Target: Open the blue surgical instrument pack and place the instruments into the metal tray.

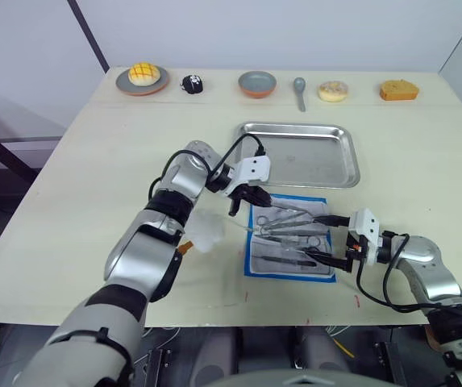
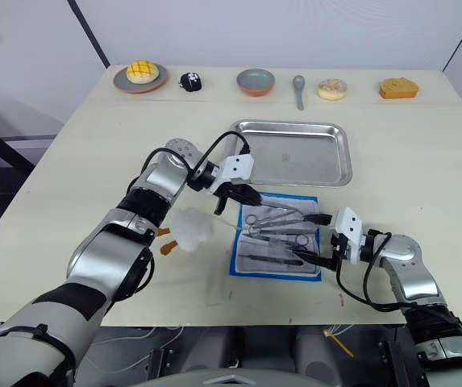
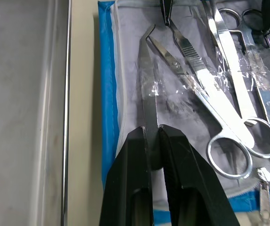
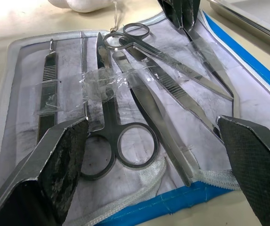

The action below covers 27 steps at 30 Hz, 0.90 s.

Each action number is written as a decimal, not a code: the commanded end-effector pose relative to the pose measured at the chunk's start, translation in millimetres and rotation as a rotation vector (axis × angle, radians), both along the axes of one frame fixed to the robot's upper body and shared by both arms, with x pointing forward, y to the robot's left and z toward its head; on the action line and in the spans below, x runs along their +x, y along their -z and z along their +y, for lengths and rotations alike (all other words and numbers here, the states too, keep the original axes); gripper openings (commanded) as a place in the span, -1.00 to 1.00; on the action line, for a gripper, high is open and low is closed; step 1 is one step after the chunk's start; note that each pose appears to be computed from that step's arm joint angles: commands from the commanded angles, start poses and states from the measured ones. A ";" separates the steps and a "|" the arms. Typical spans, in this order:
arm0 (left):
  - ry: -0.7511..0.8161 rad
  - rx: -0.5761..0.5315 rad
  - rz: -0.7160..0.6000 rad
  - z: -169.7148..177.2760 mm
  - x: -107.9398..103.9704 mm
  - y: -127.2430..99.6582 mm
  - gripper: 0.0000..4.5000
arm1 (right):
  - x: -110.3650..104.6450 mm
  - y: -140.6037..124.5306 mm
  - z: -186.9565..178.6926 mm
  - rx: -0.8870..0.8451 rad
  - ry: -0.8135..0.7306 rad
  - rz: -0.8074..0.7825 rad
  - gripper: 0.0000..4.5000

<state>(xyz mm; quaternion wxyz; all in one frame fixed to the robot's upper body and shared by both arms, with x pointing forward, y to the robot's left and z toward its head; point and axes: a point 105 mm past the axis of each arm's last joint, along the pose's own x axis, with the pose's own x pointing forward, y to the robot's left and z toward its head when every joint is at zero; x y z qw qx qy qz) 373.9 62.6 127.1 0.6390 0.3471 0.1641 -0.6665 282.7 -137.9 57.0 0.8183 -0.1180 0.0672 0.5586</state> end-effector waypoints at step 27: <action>-0.020 -0.008 -0.043 16.6 -7.7 -32.2 -0.97 | -17.4 46.4 -1.1 -0.086 -0.006 0.182 1.00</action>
